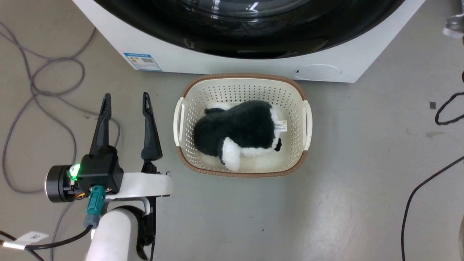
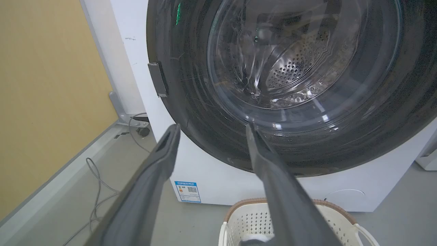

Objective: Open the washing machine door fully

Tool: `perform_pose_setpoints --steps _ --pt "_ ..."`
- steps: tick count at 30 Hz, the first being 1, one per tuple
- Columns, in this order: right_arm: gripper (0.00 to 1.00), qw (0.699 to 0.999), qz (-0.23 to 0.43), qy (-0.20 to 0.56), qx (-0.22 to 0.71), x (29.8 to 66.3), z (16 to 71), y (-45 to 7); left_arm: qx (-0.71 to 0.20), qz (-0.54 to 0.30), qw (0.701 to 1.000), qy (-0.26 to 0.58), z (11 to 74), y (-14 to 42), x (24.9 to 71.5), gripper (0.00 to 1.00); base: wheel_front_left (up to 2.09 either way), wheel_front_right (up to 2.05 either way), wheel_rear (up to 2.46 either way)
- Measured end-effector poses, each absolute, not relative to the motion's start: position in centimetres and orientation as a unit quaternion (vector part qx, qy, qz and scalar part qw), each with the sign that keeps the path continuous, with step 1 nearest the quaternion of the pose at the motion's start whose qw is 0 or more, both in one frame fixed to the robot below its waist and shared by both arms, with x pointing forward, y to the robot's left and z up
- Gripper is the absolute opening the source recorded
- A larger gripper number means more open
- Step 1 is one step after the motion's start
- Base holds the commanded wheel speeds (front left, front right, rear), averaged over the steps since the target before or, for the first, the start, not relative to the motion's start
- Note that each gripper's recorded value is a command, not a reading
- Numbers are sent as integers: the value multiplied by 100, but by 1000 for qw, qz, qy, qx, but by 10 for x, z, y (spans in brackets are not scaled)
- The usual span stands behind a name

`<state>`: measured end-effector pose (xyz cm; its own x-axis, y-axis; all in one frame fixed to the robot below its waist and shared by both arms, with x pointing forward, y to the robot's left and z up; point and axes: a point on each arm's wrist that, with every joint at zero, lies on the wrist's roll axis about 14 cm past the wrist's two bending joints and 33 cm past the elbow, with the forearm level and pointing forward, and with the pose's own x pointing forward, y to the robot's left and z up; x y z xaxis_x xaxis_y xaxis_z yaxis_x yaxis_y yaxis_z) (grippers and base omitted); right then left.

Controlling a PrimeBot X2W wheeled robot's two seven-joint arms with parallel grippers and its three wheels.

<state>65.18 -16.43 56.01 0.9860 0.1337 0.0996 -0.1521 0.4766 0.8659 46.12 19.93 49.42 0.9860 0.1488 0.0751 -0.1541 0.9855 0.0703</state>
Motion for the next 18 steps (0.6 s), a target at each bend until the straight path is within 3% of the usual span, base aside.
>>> perform_pose_setpoints --steps 9,18 --pt "0 847 132 55 512 660 553 -133 38 84 995 -44 497 202 462 100 0 0 0" --pt "0 815 182 113 539 654 557 -123 34 95 993 -61 506 206 460 100 0 0 0"
